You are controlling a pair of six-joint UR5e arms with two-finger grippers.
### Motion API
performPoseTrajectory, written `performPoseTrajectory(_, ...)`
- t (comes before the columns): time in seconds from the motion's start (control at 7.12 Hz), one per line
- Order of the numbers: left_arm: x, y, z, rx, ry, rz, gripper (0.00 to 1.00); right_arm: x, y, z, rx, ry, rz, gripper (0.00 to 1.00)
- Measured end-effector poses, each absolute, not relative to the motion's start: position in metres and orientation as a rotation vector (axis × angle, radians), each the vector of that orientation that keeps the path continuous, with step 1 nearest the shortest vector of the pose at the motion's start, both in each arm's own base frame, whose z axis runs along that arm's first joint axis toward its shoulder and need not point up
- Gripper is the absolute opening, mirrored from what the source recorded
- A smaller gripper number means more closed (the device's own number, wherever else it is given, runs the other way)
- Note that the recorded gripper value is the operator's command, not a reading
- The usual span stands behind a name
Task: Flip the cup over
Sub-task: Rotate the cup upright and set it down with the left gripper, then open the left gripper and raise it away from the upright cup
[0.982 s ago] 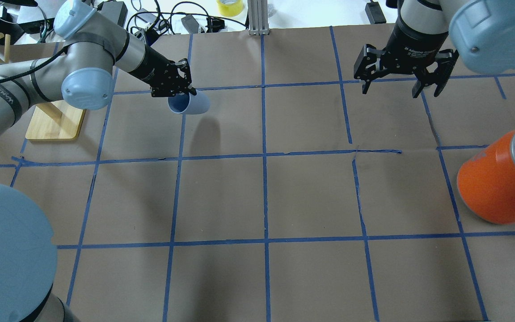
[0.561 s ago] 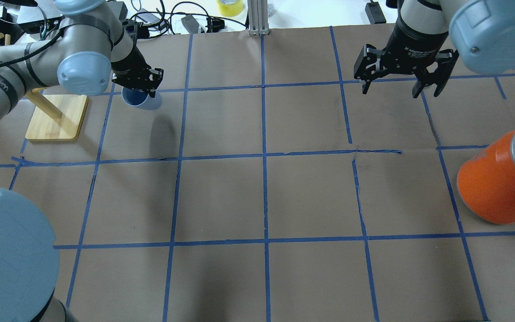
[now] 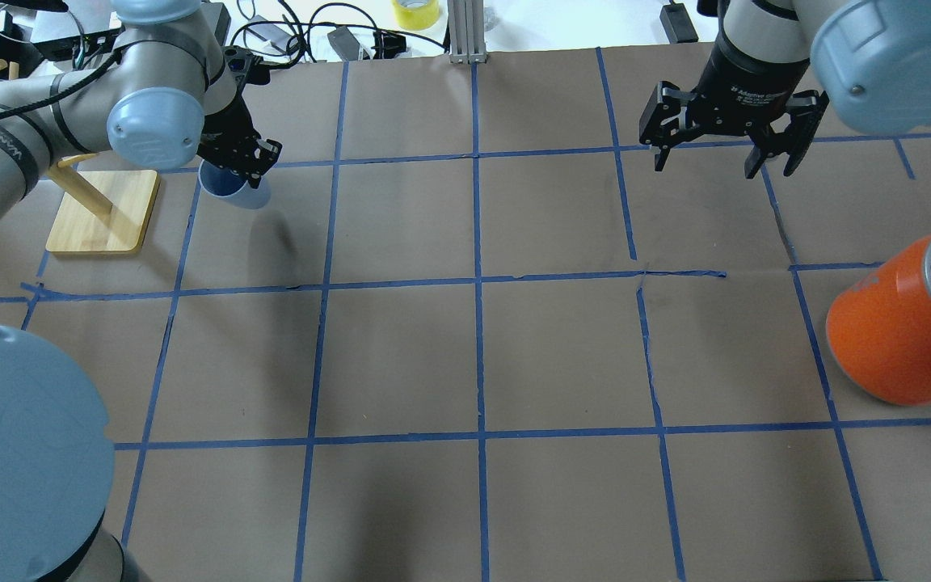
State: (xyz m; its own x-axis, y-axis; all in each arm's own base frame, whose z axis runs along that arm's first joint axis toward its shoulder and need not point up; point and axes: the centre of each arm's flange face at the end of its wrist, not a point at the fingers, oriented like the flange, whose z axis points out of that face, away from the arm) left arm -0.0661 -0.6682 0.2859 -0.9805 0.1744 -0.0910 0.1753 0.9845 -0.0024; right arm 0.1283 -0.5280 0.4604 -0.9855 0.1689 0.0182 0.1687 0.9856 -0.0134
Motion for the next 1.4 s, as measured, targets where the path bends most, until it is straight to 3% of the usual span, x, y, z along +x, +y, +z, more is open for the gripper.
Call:
performPoseTrajectory(0.14, -0.066, -0.668, 0.283, 0.270, 3.037, -0.002, 0.99, 0.128, -0.528, 0.460, -0.266, -3.111, 0.017, 1.00)
performPoseTrajectory(0.7, -0.066, -0.667, 0.308, 0.251, 3.032, -0.060, 1.00, 0.129, -0.527, 0.457, -0.274, -3.113, 0.006, 1.00)
performPoseTrajectory(0.98, -0.070, -0.646, 0.365, 0.248, 3.026, -0.124, 1.00, 0.129, -0.527, 0.456, -0.277, -3.114, 0.004, 1.00)
performPoseTrajectory(1.4, -0.081, -0.575, 0.477, 0.250, 3.040, -0.156, 1.00, 0.129, -0.527, 0.456, -0.280, -3.111, 0.004, 1.00)
